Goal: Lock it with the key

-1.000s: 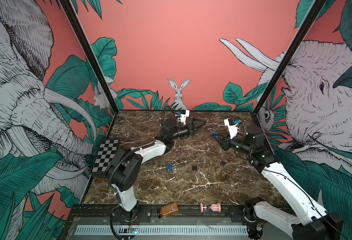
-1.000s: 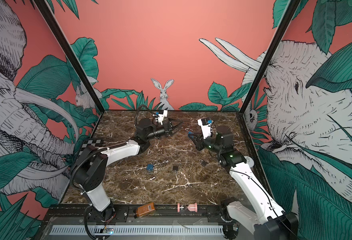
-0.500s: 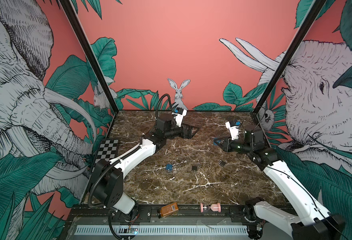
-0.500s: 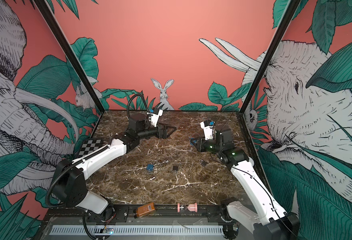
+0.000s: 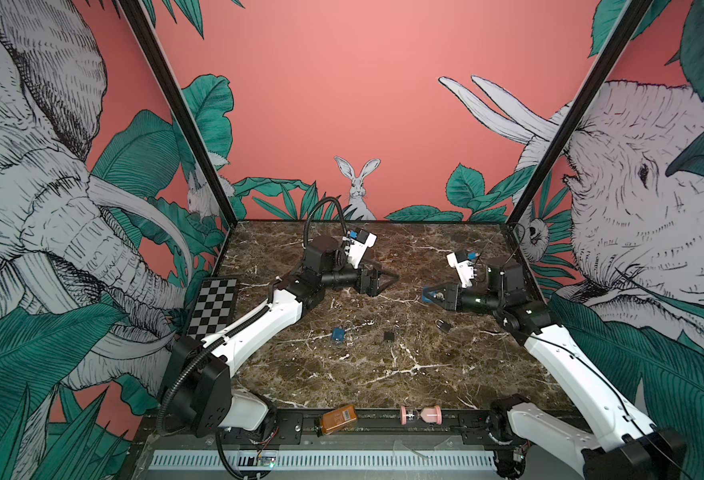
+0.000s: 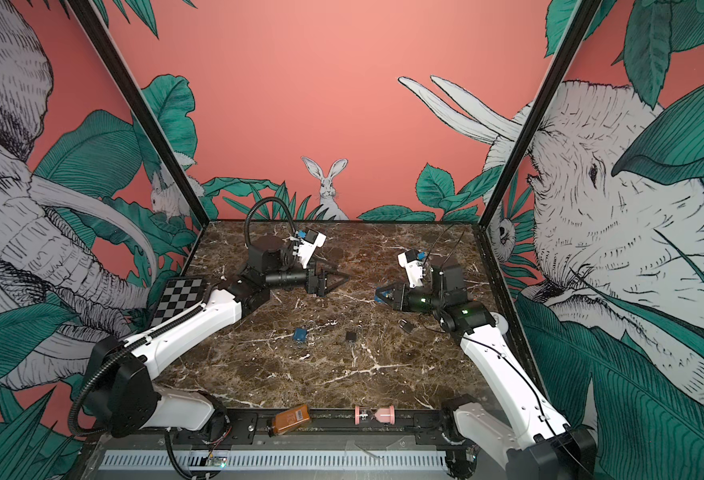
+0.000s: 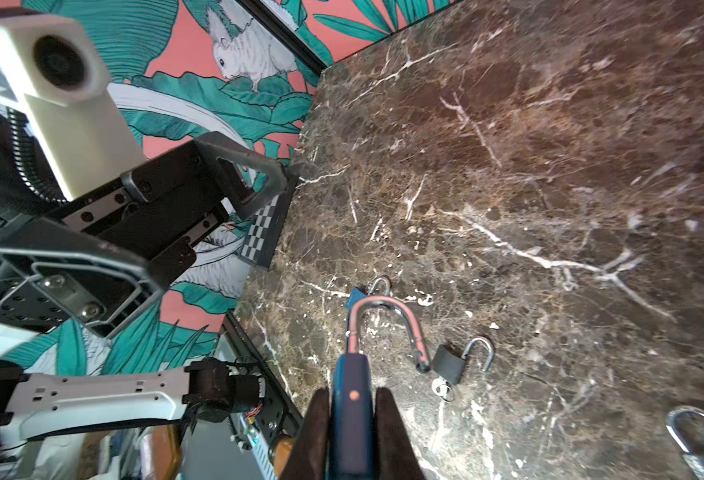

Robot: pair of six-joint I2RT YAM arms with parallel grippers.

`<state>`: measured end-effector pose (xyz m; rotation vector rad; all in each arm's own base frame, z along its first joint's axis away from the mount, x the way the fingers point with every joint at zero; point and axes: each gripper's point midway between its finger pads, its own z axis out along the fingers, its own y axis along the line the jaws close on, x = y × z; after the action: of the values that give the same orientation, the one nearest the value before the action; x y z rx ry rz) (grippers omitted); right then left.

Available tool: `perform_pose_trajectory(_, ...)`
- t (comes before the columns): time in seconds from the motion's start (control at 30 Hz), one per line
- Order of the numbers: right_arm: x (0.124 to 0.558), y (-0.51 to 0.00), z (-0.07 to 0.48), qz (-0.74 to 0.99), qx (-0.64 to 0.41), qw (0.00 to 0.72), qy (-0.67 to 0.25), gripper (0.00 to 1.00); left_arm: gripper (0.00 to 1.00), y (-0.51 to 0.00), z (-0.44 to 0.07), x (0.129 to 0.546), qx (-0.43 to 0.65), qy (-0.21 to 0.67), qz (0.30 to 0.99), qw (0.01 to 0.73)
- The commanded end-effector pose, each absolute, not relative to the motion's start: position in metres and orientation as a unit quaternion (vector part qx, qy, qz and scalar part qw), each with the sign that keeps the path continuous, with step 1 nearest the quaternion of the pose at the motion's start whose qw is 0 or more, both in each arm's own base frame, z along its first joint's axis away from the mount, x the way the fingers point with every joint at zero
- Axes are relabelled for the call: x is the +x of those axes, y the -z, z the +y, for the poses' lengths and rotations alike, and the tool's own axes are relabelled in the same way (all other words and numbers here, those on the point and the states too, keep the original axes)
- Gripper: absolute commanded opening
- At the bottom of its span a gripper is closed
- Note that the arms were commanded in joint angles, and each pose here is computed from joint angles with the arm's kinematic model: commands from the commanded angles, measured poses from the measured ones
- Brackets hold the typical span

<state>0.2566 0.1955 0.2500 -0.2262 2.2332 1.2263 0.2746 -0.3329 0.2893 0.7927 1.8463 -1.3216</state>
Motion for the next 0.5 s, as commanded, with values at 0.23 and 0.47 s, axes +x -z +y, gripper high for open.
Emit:
perform_pose_trajectory(0.23,0.250,-0.282,0.212,0.757,-0.096,0.248,-0.596,0.00,0.93,-0.315,-0.331,0.228,0.388,0.573,0.615,0.379)
perform_pose_trajectory(0.47,0.248,-0.293,0.214,0.740,-0.082,0.234,-0.625,0.00,0.89,-0.312,-0.337,0.238,0.371,0.576,0.625,0.374)
